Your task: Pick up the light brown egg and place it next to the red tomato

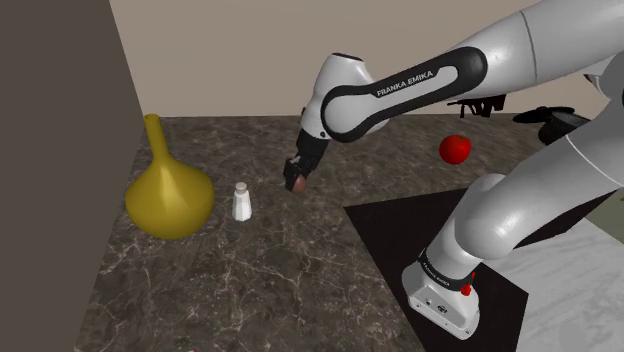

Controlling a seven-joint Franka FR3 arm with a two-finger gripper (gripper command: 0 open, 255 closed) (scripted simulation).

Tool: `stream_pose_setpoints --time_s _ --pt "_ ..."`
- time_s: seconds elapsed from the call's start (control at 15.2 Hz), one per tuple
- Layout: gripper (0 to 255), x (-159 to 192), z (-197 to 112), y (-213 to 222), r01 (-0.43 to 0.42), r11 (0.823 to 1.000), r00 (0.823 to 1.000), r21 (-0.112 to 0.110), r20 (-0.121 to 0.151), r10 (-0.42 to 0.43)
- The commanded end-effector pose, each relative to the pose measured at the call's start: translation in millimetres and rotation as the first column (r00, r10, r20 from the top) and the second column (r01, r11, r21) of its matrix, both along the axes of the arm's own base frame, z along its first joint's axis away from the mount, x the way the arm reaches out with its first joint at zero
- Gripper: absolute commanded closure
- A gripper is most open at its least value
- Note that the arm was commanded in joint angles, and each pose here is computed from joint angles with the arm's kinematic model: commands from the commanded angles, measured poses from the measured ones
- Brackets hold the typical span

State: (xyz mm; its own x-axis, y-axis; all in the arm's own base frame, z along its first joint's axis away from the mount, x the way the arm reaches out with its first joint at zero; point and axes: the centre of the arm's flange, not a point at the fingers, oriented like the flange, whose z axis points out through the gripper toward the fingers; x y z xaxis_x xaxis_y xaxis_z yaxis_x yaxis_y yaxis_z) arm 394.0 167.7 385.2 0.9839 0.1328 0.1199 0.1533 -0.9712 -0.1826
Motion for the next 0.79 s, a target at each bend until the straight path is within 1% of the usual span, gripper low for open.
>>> stream_pose_setpoints --time_s 0.0,0.73 --pt "255 -0.4 11.0 -0.1 0.0 1.0 1.0 0.0 0.0 0.0" --pt "255 -0.4 69.1 -0.1 0.0 1.0 1.0 0.0 0.0 0.0"
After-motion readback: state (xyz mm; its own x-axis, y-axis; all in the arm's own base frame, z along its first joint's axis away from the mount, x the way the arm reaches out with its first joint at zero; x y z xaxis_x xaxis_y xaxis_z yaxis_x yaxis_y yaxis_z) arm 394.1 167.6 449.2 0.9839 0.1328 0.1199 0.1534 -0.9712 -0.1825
